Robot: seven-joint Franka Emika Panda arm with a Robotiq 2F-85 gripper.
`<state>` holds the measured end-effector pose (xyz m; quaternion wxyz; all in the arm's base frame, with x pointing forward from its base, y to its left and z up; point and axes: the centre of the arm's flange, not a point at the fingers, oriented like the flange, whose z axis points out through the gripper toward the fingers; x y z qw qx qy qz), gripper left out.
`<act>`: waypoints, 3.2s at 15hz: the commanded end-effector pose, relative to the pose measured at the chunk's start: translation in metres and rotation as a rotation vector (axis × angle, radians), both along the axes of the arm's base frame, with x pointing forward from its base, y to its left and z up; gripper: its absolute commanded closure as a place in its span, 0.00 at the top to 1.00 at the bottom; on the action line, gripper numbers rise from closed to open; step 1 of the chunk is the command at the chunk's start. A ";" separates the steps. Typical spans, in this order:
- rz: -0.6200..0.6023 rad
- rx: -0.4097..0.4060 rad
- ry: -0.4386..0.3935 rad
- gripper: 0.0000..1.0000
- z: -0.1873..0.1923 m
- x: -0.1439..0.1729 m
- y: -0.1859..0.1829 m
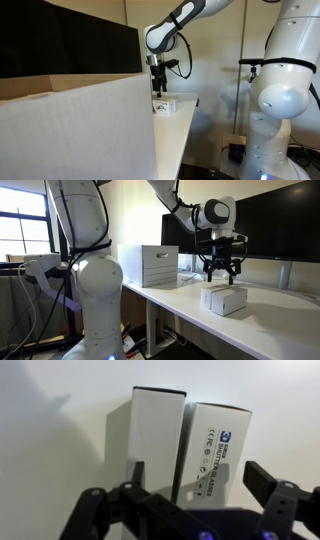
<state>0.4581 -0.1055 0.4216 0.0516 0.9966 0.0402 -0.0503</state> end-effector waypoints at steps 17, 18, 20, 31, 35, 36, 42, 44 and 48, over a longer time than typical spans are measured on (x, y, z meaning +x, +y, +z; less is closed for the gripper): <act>0.263 0.026 -0.057 1.00 0.059 0.035 0.018; 0.309 0.011 -0.110 1.00 0.071 0.043 0.021; 0.381 -0.019 -0.205 1.00 0.092 0.056 0.028; 0.843 0.023 -0.235 1.00 0.123 0.071 0.025; 0.926 0.001 -0.239 1.00 0.123 0.073 0.023; 0.929 0.020 -0.232 1.00 0.149 0.062 0.098; 0.968 0.011 -0.252 1.00 0.156 0.063 0.148; 0.946 0.014 -0.246 1.00 0.152 0.065 0.135; 0.930 0.016 -0.240 1.00 0.149 0.067 0.122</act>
